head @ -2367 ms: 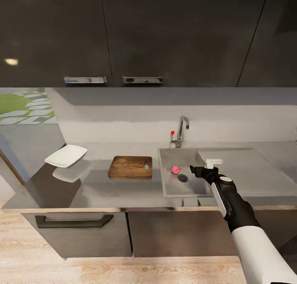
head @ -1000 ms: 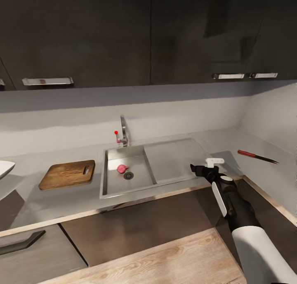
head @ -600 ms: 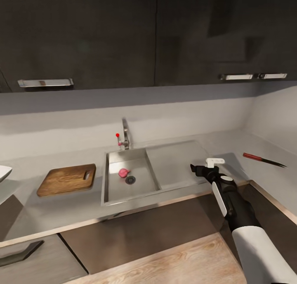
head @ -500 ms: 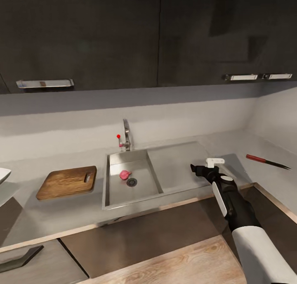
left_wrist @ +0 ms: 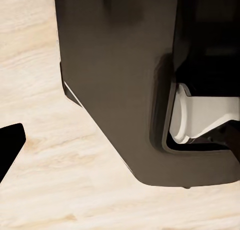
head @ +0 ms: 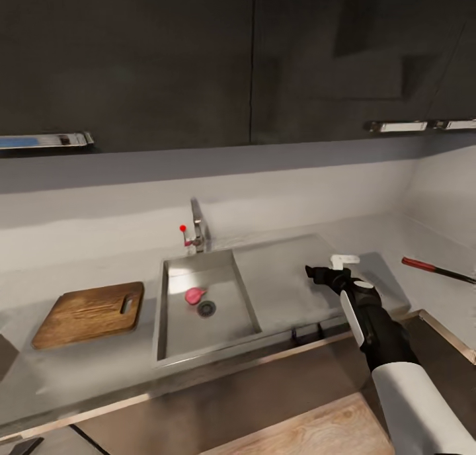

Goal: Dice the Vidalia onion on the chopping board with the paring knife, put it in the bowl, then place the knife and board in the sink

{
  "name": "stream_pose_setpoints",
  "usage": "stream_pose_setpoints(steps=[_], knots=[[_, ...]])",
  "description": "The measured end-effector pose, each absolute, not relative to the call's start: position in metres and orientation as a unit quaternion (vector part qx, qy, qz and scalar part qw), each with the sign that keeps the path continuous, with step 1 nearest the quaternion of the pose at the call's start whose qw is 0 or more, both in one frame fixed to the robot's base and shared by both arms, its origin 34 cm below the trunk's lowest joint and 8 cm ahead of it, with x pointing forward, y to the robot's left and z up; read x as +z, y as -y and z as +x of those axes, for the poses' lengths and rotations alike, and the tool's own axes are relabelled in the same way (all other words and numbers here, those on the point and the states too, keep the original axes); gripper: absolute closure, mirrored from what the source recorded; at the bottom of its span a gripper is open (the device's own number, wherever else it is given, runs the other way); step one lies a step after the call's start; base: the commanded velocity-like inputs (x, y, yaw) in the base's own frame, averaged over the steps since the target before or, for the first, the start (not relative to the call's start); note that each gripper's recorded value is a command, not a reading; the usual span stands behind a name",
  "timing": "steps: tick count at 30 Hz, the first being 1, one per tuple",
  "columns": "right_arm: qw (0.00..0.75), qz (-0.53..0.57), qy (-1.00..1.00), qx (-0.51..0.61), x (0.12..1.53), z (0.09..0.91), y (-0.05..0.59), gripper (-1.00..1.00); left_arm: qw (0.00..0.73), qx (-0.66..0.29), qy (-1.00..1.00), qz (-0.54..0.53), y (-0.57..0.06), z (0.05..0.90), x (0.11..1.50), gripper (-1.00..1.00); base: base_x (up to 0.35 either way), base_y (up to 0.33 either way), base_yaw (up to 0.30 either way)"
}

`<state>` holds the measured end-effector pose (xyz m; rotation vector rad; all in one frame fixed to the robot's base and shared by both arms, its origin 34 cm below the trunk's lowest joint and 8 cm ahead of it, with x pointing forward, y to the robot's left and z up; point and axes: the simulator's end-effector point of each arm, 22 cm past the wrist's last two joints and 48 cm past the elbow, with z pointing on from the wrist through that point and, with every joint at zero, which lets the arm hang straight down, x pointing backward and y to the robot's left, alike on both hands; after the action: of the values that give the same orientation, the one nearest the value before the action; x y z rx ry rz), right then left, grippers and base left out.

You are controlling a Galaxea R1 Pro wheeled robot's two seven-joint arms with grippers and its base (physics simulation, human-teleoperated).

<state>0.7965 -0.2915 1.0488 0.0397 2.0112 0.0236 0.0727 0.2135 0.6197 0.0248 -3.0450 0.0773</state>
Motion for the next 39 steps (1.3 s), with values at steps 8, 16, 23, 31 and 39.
stream_pose_setpoints(steps=[8,16,23,31,39], knots=[[0.539,0.028,-0.842,0.01,1.058,0.796,0.299,-1.0,0.048,0.027,0.998,0.008,-0.211,0.073,0.62,-1.0,0.223,-0.151,-0.066],[0.54,0.05,-0.84,0.009,1.06,0.796,0.309,-1.0,0.048,0.027,0.998,0.009,-0.21,0.073,0.62,-1.0,0.116,-0.144,-0.001],[0.529,0.1,-0.843,-0.005,1.053,0.792,0.314,-1.0,0.048,0.03,0.998,0.009,-0.206,0.073,0.62,-1.0,0.009,-0.012,0.0],[0.522,0.141,-0.841,0.006,1.049,0.79,0.316,-1.0,0.048,0.032,0.998,0.01,-0.204,0.073,0.62,-1.0,0.001,-0.001,0.0],[0.521,0.146,-0.841,0.01,1.049,0.79,0.315,-1.0,0.048,0.032,0.998,0.009,-0.204,0.073,0.62,-1.0,0.0,0.0,0.0]])
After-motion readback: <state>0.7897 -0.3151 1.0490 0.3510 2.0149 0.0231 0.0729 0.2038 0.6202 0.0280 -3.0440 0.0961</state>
